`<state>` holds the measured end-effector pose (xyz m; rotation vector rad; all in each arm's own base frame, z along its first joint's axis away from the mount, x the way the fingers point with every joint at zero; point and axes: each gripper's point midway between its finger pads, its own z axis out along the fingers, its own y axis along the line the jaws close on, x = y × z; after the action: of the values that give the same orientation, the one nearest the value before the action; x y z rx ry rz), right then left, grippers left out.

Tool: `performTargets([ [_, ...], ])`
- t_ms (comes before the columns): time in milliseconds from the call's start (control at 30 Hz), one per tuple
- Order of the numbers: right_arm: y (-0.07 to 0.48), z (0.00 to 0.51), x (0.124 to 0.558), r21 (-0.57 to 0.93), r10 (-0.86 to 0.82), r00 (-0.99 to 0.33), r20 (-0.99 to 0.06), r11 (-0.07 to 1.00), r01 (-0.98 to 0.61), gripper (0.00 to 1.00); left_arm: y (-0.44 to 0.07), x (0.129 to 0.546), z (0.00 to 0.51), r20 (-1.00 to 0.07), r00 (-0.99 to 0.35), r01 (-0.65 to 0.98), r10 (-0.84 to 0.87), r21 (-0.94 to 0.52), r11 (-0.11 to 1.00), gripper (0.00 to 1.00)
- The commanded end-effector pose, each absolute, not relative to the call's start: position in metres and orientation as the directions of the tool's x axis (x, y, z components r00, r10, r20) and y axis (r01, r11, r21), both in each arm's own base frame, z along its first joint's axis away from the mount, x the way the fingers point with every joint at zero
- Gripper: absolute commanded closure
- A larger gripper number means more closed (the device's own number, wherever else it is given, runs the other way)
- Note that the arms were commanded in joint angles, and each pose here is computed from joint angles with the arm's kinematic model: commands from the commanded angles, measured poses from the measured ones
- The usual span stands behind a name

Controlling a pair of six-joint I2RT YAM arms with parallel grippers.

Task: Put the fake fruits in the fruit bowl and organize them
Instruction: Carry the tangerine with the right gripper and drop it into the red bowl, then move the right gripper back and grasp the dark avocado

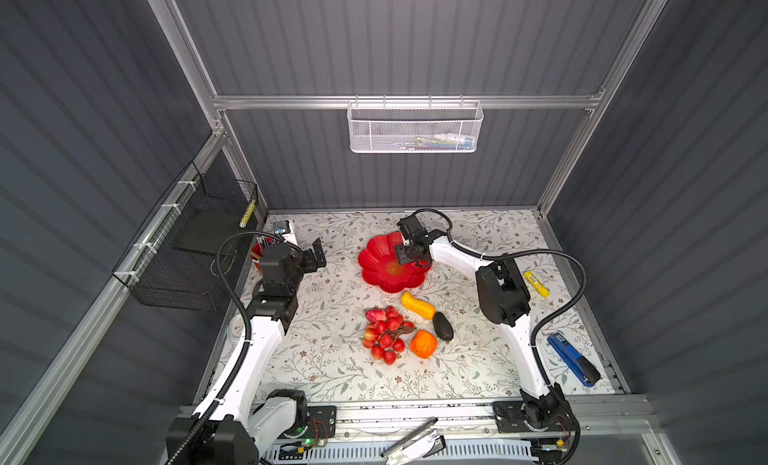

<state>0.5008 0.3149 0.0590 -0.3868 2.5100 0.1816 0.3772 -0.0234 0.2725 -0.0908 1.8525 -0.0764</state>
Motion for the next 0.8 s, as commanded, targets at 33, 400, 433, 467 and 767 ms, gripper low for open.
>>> performTargets([
  [33, 0.311, 0.160, 0.499, 0.095, -0.163, -0.682, -0.713, 0.941, -0.324, 0.26, -0.026, 0.378, 0.274, -0.955, -0.279, -0.005, -0.100, -0.103, 0.995, 0.00],
  [400, 0.231, 0.157, 0.360, 0.158, -0.136, -0.741, -0.658, 0.937, -0.313, 0.26, -0.027, 0.376, 0.277, -0.957, -0.273, 0.003, -0.098, -0.103, 0.995, 0.00],
  [433, 0.224, 0.146, 0.342, 0.161, -0.146, -0.763, -0.630, 0.936, -0.313, 0.26, -0.027, 0.376, 0.278, -0.957, -0.271, 0.005, -0.098, -0.103, 0.995, 0.00],
  [467, 0.218, 0.138, 0.327, 0.160, -0.151, -0.780, -0.608, 0.938, -0.307, 0.26, -0.028, 0.377, 0.277, -0.957, -0.273, 0.007, -0.097, -0.103, 0.995, 0.00],
  [767, 0.200, 0.073, 0.232, 0.221, -0.131, -0.895, -0.426, 0.945, -0.243, 0.26, -0.031, 0.377, 0.276, -0.954, -0.278, 0.021, -0.107, -0.117, 0.993, 0.00],
])
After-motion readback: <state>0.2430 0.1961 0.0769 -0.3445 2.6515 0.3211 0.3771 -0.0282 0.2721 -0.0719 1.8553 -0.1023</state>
